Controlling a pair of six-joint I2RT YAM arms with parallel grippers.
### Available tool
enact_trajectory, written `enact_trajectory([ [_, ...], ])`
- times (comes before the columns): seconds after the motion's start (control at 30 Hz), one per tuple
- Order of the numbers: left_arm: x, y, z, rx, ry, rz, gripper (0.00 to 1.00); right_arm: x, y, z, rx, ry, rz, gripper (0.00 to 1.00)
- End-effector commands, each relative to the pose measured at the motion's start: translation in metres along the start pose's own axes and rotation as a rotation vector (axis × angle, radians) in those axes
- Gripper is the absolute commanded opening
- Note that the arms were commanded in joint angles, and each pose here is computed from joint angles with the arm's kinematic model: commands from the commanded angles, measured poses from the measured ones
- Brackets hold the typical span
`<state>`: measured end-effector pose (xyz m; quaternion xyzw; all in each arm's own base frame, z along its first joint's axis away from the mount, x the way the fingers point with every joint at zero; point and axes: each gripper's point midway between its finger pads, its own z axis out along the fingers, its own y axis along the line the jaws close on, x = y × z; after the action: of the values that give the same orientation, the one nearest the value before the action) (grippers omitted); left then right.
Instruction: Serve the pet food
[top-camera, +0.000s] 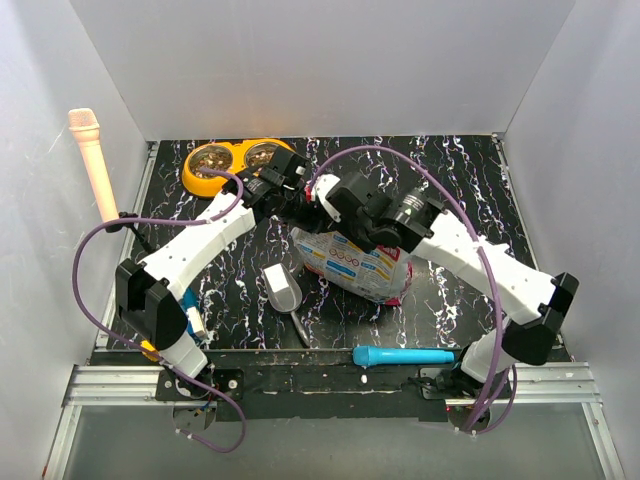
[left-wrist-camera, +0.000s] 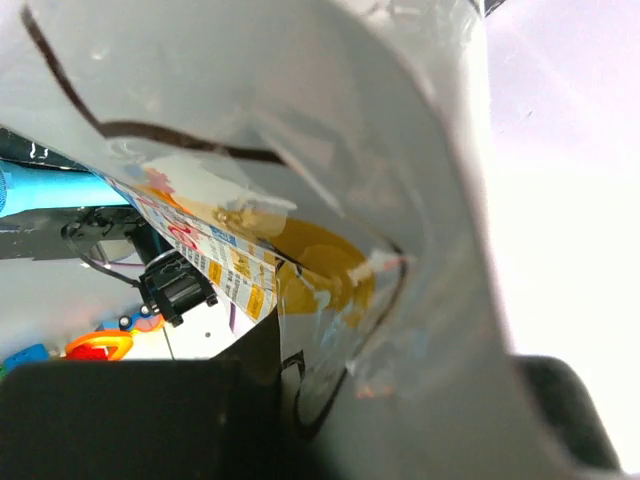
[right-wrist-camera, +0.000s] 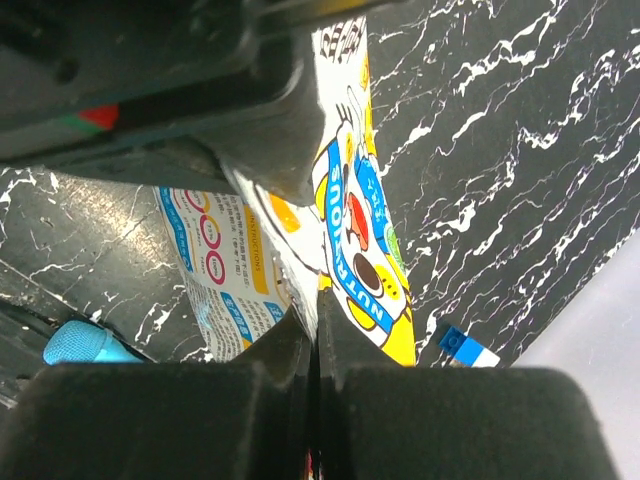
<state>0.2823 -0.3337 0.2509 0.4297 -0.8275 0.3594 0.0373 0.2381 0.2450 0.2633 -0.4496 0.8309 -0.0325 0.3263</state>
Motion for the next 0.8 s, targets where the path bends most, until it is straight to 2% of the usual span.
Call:
enact_trajectory([
  [0.0, -0.034, -0.027, -0.027, 0.118, -0.119, 0.03, 0.0, 0.004, -0.027, -0.038, 0.098, -0.118, 0.021, 0.01],
  [0.1, -0.028, -0.034, -0.027, 0.141, -0.081, 0.033, 0.0, 0.012, -0.017, -0.039, 0.026, -0.11, 0.04, 0.01],
  [0.17, -0.024, -0.035, -0.026, 0.136, -0.058, 0.031, 0.0, 0.018, -0.017, -0.034, 0.017, -0.084, 0.062, 0.15],
  [0.27, -0.025, -0.037, -0.031, 0.143, -0.073, 0.04, 0.0, 0.023, -0.023, -0.029, 0.005, -0.072, 0.102, 0.24],
  [0.33, -0.026, -0.038, -0.033, 0.146, -0.074, 0.037, 0.0, 0.028, -0.031, -0.027, 0.022, -0.072, 0.116, 0.19],
  [0.37, -0.026, -0.038, -0.033, 0.146, -0.072, 0.038, 0.0, 0.032, -0.035, -0.026, 0.039, -0.064, 0.116, 0.05],
  [0.4, -0.027, -0.038, -0.033, 0.143, -0.074, 0.039, 0.0, 0.036, -0.038, -0.027, 0.042, -0.054, 0.108, 0.01],
  [0.6, -0.041, -0.044, -0.035, 0.148, -0.098, 0.023, 0.0, 0.074, -0.043, -0.036, 0.086, 0.036, 0.106, 0.01],
  [0.73, -0.045, -0.051, -0.038, 0.166, -0.104, 0.029, 0.0, 0.077, -0.033, -0.046, 0.02, -0.005, 0.148, 0.01],
  [0.77, -0.045, -0.052, -0.037, 0.165, -0.098, 0.031, 0.0, 0.077, -0.035, -0.046, 0.037, -0.004, 0.167, 0.04],
])
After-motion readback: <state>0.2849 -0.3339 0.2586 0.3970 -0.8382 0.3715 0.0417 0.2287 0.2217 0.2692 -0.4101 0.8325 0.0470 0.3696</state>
